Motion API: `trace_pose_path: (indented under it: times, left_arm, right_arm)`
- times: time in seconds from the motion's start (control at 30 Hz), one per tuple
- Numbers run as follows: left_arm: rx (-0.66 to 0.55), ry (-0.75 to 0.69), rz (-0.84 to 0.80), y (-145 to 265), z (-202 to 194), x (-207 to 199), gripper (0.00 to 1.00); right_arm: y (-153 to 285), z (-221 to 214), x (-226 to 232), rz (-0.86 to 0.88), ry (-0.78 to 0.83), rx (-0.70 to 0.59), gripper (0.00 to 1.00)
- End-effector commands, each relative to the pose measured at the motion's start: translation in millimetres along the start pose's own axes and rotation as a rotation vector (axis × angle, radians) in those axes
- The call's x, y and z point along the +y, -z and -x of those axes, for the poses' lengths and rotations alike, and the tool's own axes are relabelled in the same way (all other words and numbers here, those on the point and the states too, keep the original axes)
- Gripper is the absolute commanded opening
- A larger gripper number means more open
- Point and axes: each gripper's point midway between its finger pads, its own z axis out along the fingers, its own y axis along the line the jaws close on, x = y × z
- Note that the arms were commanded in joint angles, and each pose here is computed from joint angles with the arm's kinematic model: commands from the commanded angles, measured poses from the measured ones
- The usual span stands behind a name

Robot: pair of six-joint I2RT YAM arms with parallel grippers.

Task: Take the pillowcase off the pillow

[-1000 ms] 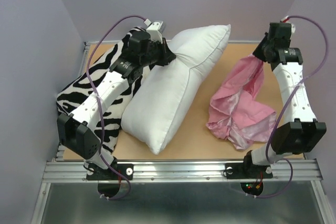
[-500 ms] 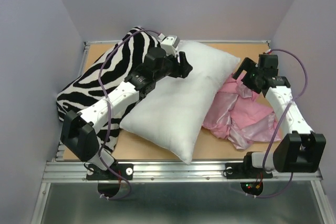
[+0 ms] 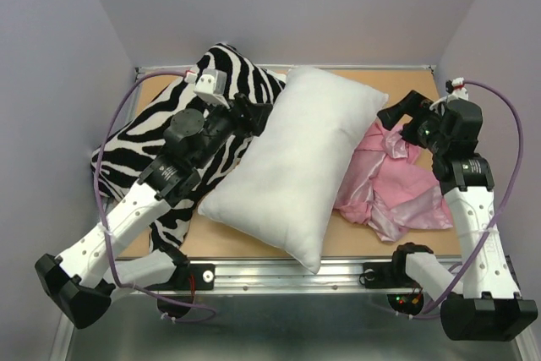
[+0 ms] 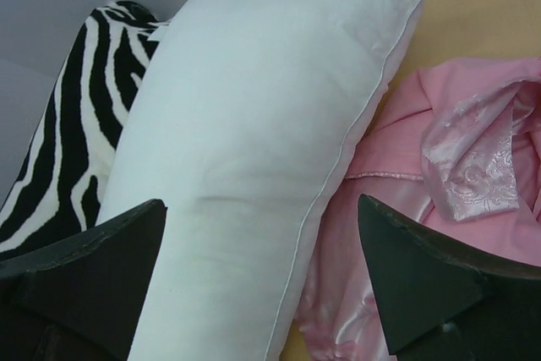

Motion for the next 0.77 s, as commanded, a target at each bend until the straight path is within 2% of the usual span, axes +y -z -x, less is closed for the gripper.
trace_pose_path:
  times: [0.0, 0.23, 0.73]
  left_arm:
    - [-0.009, 0.014, 0.090, 18.9, -11.6, 22.3, 0.74]
    - [-0.050, 0.035, 0.127, 46.7, -9.9, 33.4, 0.77]
    - [-0.067, 0.045, 0.109, 51.2, -2.7, 28.7, 0.78]
  right_arm:
    - [8.5, -5.3, 12.0, 0.080, 0.020, -0.005, 1.00]
    - [11.3, -20.1, -4.2, 0.033, 0.022, -0.004, 1.00]
    - [10.7, -22.1, -10.7, 0.006, 0.027, -0.007, 1.00]
